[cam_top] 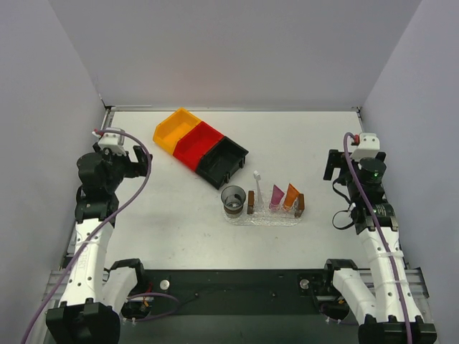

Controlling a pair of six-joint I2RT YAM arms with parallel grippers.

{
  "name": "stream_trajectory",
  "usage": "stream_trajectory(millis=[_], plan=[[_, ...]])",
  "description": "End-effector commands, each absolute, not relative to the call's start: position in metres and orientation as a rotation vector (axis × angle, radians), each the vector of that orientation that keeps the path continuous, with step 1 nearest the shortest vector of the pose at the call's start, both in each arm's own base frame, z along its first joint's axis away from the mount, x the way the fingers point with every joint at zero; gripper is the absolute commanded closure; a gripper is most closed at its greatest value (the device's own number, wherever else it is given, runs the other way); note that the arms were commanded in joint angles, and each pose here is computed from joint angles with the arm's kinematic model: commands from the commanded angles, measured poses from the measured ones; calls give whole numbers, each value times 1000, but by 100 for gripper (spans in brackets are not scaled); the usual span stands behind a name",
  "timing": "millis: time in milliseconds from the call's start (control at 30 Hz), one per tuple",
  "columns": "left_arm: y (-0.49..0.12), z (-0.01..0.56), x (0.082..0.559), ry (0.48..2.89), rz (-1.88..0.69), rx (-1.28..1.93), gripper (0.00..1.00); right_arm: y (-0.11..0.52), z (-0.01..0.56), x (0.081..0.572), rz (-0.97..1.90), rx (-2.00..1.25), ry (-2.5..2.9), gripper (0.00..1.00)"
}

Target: Prepare toiletry sets of a toothbrush and toothpaste on the tray

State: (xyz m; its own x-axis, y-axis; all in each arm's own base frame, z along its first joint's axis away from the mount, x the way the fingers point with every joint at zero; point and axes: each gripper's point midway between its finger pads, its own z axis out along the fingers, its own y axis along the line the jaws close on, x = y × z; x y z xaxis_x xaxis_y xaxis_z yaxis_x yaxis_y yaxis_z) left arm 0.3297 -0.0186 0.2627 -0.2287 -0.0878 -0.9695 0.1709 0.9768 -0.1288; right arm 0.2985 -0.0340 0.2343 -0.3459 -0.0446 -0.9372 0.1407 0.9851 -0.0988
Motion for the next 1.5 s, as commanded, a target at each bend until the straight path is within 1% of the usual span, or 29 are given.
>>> stream_trajectory(millis=[0, 167, 367, 400, 733, 1467], plan=[[-16, 275, 343, 1672, -210, 92, 3, -27, 264, 296, -151, 37, 1837, 6], [-15, 275, 343, 1671, -206, 98, 3, -23, 268, 295, -113, 50, 1856, 7], [-20, 292, 339, 1652, -217, 124, 3, -10, 277, 292, -35, 27, 1862, 6], [-20, 288, 336, 1678, -221, 120, 3, -11, 277, 291, -36, 35, 1865, 7], [-26, 294, 324, 1665, -251, 128, 3, -14, 279, 284, -64, 34, 1821, 7], [-31, 285, 325, 1676, -284, 133, 3, -15, 271, 283, -85, -3, 1828, 9]])
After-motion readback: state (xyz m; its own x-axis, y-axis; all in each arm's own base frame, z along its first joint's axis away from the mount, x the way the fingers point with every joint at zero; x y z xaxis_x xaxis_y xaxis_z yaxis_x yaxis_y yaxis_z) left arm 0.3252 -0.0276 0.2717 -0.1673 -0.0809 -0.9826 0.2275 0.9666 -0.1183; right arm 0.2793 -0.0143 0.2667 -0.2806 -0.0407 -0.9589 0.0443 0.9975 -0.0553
